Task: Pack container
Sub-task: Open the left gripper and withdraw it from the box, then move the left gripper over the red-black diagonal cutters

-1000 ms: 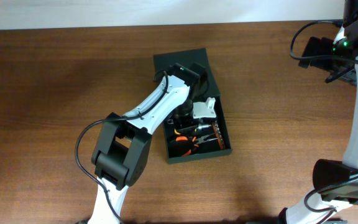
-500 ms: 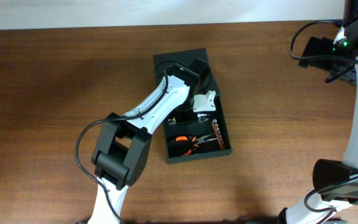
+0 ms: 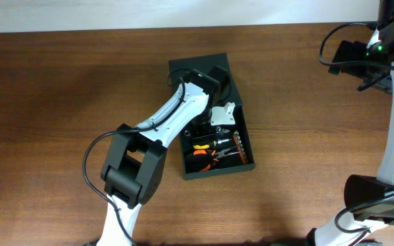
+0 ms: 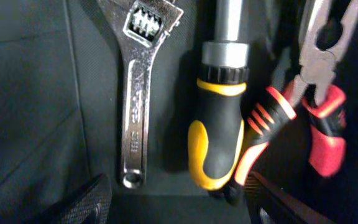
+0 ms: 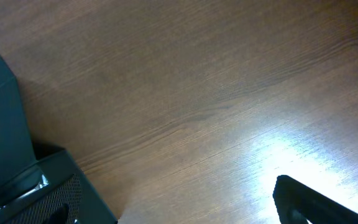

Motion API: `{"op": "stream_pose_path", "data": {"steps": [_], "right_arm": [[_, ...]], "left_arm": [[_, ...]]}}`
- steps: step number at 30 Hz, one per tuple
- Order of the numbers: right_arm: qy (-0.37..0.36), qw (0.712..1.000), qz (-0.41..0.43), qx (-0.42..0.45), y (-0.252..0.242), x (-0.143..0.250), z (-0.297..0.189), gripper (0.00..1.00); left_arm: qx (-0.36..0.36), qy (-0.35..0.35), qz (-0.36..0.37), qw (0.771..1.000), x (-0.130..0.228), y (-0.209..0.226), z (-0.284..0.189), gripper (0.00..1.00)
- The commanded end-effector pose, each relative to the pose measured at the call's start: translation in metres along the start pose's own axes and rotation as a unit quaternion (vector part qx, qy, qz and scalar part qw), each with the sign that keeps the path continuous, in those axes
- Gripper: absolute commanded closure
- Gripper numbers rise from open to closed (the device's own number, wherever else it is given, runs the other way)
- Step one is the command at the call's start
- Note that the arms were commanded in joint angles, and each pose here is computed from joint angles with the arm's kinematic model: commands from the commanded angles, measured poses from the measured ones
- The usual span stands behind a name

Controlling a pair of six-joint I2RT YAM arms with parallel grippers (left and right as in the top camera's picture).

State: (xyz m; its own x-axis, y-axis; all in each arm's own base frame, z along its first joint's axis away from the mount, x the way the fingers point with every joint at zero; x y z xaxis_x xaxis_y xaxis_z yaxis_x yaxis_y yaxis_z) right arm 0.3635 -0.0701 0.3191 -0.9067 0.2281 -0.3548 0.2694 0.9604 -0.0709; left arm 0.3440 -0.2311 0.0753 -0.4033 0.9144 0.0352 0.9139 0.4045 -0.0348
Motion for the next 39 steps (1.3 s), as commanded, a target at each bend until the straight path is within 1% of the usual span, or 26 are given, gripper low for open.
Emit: {"op": "stream_pose_path", "data": {"steps": [1, 3, 5, 7, 8, 12, 16, 19, 21, 24, 26, 28, 31, 34, 36, 38, 39], "right_arm": [[-0.003, 1.0, 0.004, -0.001, -0.001, 0.001, -0.003, 0.01], [-0.003, 1.0, 0.004, -0.001, -0.001, 0.001, -0.003, 0.01], [-0.003, 1.0, 0.004, -0.001, -0.001, 0.001, -0.003, 0.01], [-0.003, 1.0, 0.004, -0.001, -0.001, 0.001, -0.003, 0.01], [-0.003, 1.0, 0.004, -0.001, -0.001, 0.001, -0.003, 0.01], [-0.003, 1.0, 0.004, -0.001, -0.001, 0.001, -0.003, 0.01], [-0.003, 1.0, 0.004, -0.001, -0.001, 0.001, -0.003, 0.01], [-0.003, 1.0, 0.004, -0.001, -0.001, 0.001, -0.003, 0.01], [-0.003, 1.0, 0.004, -0.001, -0.001, 0.001, -0.003, 0.02], [-0.003, 1.0, 0.004, -0.001, -0.001, 0.001, -0.003, 0.01], [-0.003, 1.0, 0.004, -0.001, -0.001, 0.001, -0.003, 0.01], [-0.003, 1.0, 0.004, -0.001, -0.001, 0.001, -0.003, 0.01], [-0.003, 1.0, 0.004, -0.001, -0.001, 0.001, -0.003, 0.01], [-0.003, 1.0, 0.004, -0.001, -0.001, 0.001, -0.003, 0.01], [-0.003, 1.0, 0.004, -0.001, -0.001, 0.001, -0.003, 0.01], [-0.003, 1.0, 0.004, -0.001, -0.001, 0.001, -0.003, 0.01], [-0.003, 1.0, 0.004, -0.001, -0.001, 0.001, -0.003, 0.01]], "left_arm": [[-0.02, -0.037, -0.004, 0.999, -0.012, 0.004, -0.032, 0.28], [-0.03, -0.052, -0.004, 0.998, -0.014, 0.005, -0.049, 0.28], [-0.041, -0.072, -0.018, 0.996, -0.015, 0.005, -0.068, 0.24], [-0.05, -0.091, -0.041, 0.994, -0.014, 0.005, -0.088, 0.03], [-0.055, -0.101, -0.048, 0.992, -0.013, 0.004, -0.099, 0.01], [-0.075, -0.139, -0.054, 0.986, -0.004, -0.002, -0.144, 0.01], [-0.112, -0.174, -0.073, 0.976, 0.023, 0.0, -0.19, 0.01], [-0.132, -0.195, -0.133, 0.963, 0.054, 0.017, -0.215, 0.01], [-0.138, -0.2, -0.192, 0.951, 0.08, 0.036, -0.223, 0.01], [-0.135, -0.205, -0.279, 0.928, 0.114, 0.07, -0.222, 0.01], [-0.117, -0.217, -0.314, 0.917, 0.133, 0.088, -0.216, 0.01], [-0.098, -0.215, -0.355, 0.904, 0.158, 0.105, -0.202, 0.01], [-0.079, -0.191, -0.426, 0.881, 0.195, 0.122, -0.171, 0.01], [-0.046, -0.157, -0.503, 0.848, 0.226, 0.124, -0.136, 0.01], [0.003, -0.136, -0.557, 0.819, 0.239, 0.113, -0.111, 0.01], [0.069, -0.121, -0.572, 0.808, 0.24, 0.092, -0.089, 0.01], [0.09, -0.112, -0.574, 0.806, 0.24, 0.084, -0.08, 0.01]]}}
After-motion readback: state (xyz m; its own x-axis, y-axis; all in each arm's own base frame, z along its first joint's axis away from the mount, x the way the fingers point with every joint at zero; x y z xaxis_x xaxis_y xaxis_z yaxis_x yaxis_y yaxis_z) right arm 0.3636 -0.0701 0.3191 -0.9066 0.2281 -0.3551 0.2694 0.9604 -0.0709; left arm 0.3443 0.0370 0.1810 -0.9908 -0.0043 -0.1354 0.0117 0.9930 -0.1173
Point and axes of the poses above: each gripper's point midway between its finger pads, its own z axis out along the fingers, its own y axis along the line the jaws close on, x = y × z, the point moved 3 cm from there along -z, back along the fingers, and after that the axes turned 11 degrees about -z, right-handed, at the moved point
